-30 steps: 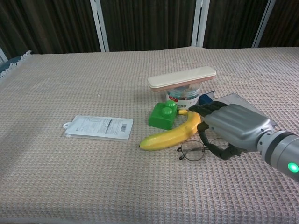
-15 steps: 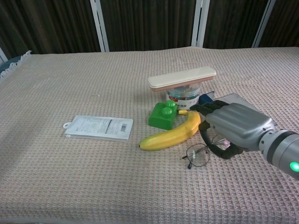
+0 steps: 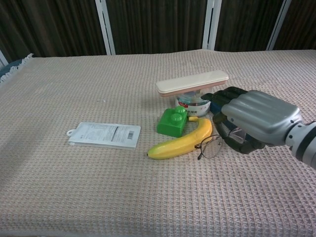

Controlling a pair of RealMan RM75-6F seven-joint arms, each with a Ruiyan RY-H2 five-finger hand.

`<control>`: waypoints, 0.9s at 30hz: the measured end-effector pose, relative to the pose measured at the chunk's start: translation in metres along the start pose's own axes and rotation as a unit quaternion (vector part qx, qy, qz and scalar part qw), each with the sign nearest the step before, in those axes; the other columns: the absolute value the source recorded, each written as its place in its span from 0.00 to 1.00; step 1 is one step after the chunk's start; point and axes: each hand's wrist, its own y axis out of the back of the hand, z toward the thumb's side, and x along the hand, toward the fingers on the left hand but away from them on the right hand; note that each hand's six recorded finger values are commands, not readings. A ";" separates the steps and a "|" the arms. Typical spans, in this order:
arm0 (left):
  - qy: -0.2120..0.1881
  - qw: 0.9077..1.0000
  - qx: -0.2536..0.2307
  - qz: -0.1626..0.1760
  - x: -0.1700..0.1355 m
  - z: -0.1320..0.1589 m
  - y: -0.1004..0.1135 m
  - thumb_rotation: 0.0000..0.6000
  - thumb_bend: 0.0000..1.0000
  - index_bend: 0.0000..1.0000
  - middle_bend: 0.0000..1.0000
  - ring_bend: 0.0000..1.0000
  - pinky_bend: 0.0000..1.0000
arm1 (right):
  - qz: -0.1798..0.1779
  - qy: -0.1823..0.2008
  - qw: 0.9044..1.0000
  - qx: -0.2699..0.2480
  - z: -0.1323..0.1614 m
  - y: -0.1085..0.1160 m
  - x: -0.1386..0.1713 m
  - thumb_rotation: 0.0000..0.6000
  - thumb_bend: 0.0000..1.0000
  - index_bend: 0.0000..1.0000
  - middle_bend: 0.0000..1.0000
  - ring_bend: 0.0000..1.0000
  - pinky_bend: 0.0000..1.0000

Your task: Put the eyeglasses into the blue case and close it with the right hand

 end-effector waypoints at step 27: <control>0.015 1.000 0.009 -0.010 0.006 0.000 -0.007 1.00 0.42 0.00 0.00 0.00 0.02 | -0.022 -0.054 0.975 0.215 -0.141 -0.003 -0.014 1.00 0.58 0.76 0.16 0.00 0.05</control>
